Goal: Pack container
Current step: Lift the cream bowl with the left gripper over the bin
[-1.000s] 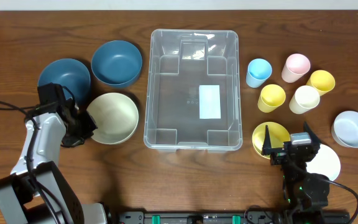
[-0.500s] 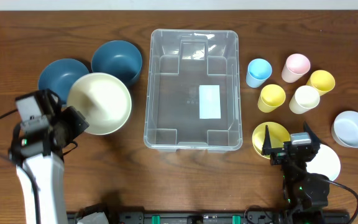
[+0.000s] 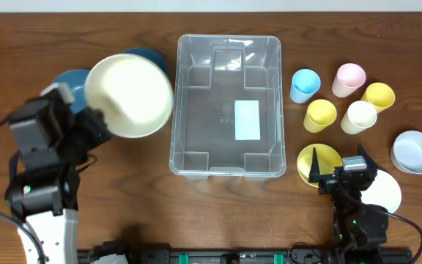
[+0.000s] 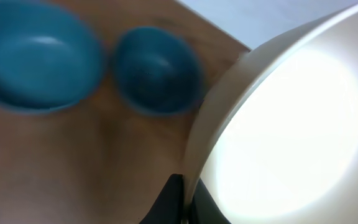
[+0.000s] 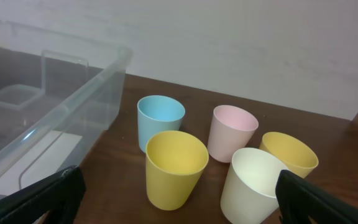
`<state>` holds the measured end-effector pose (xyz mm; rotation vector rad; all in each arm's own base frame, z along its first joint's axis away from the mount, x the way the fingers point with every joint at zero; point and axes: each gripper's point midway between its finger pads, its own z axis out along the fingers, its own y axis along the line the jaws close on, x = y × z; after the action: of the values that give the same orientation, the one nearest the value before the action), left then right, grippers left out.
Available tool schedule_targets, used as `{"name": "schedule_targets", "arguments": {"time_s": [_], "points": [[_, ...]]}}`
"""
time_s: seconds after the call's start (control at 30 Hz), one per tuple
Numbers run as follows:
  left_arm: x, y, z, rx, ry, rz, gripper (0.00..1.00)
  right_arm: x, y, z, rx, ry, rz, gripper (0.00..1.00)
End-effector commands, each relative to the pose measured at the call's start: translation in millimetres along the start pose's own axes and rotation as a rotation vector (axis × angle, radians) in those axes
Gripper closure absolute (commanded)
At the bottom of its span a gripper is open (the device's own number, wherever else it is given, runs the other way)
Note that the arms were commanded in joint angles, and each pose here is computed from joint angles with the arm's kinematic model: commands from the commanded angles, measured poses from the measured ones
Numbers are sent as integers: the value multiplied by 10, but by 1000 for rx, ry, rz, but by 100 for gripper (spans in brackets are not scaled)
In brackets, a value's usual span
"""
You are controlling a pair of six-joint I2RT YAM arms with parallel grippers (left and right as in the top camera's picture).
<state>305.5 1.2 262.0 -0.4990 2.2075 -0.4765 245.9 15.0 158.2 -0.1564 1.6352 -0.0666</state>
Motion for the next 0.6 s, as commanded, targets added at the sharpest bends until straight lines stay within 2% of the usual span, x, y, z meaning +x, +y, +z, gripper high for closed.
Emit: {"name": "schedule_targets", "arguments": {"time_s": [0.0,0.1,0.27,0.57], "points": [[-125,-537,30,129,27,68,94,7,35,-1,-15,-1,-8,1],[-217,-898,143,171,50,129,94,7,35,-1,-15,-1,-8,1],[-330,-1270,423,161,75,192,94,7,35,-1,-15,-1,-8,1],[-183,-1764,1116,177,178,302,94,7,35,-1,-15,-1,-8,1]]}}
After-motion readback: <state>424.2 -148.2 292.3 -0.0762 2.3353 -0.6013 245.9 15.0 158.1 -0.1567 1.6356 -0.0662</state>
